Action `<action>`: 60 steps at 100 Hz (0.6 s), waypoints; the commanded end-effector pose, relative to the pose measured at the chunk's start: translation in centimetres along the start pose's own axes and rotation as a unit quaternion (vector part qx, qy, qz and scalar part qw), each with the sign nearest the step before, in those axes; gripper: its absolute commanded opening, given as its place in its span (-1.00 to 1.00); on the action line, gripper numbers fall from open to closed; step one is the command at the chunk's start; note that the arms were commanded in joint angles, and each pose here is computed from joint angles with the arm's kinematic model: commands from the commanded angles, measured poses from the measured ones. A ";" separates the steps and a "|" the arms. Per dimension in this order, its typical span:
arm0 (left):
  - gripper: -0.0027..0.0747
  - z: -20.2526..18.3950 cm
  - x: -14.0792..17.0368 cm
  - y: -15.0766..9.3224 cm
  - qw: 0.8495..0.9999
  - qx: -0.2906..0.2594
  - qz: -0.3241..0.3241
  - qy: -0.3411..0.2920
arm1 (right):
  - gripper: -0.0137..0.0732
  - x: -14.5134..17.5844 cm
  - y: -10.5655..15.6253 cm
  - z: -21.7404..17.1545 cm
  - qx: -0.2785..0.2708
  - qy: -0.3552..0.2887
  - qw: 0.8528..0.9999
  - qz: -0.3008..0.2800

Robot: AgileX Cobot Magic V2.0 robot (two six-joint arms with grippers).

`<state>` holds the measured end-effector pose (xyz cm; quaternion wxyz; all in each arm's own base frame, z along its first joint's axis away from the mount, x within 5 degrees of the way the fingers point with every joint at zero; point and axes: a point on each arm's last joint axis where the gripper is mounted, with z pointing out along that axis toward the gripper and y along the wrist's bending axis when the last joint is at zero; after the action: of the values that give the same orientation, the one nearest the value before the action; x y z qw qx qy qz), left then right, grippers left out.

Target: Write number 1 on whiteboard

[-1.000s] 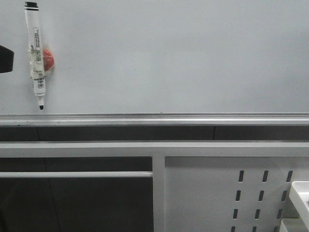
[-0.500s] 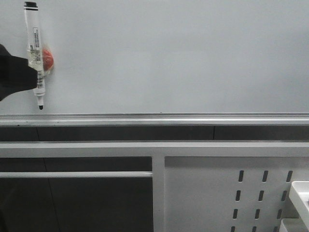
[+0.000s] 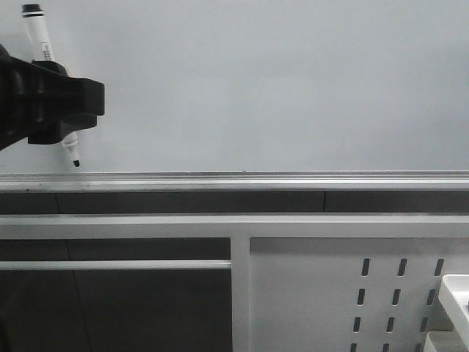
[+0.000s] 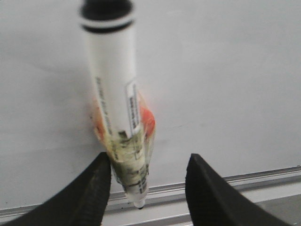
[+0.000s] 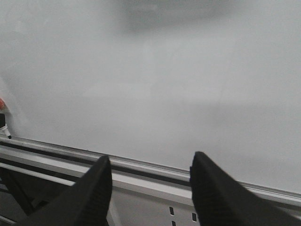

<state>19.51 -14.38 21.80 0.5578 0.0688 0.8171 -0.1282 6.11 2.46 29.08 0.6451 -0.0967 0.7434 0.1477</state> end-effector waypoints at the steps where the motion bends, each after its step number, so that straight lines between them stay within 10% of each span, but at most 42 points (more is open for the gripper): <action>1: -0.06 0.0 -1.6 -0.3 0.999 -0.007 -0.005 -0.048 | 0.11 -1.8 0.0 -0.1 0.004 -0.051 0.999 -0.004; 60: -0.06 0.4 -2.2 0.6 0.996 -0.026 -0.056 -0.063 | 0.11 -1.8 0.0 -0.1 0.004 -0.051 0.999 -0.004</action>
<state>20.23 -13.77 21.65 0.5579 0.0165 0.8185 -0.1361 6.11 2.46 29.08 0.6451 -0.0967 0.7434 0.1477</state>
